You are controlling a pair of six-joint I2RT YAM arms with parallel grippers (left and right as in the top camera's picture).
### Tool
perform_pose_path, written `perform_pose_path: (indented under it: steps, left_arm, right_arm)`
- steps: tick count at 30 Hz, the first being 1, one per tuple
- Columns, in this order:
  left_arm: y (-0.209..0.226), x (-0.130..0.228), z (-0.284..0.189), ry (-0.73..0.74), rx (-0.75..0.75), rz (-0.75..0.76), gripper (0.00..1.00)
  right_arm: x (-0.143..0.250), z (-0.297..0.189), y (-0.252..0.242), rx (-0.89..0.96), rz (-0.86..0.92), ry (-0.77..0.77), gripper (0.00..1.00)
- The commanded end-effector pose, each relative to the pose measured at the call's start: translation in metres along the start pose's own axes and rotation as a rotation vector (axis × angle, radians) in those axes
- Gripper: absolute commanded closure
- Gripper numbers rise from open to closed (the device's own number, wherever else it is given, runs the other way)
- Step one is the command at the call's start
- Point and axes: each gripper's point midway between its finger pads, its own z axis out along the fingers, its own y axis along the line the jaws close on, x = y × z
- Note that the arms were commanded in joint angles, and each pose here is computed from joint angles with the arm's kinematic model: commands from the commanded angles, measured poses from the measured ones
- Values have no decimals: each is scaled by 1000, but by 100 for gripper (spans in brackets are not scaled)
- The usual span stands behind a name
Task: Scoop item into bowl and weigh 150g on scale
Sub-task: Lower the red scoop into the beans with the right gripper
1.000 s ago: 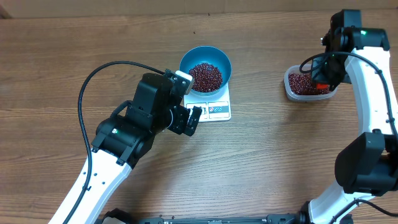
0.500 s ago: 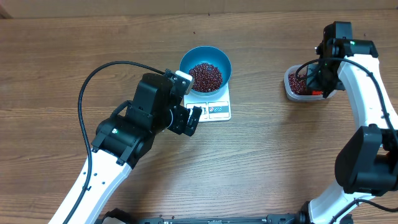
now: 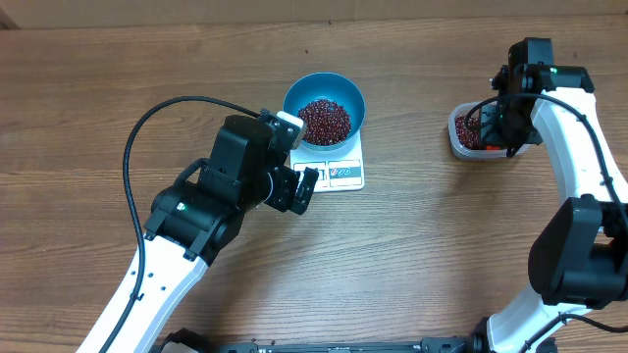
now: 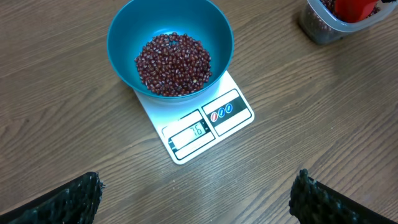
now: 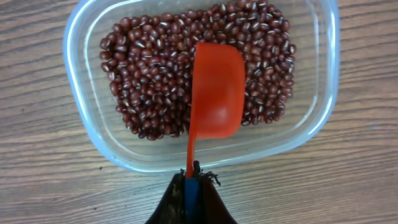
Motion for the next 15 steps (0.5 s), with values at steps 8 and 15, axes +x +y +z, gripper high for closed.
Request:
perform_pose_path:
  steps: [8, 15]
  left_arm:
    - [1, 4, 4, 11, 4, 18, 1]
    - [1, 4, 4, 11, 4, 18, 0]
  right_arm:
    - [2, -3, 10, -62, -58, -8, 96]
    - [2, -3, 13, -79, -70, -9, 96]
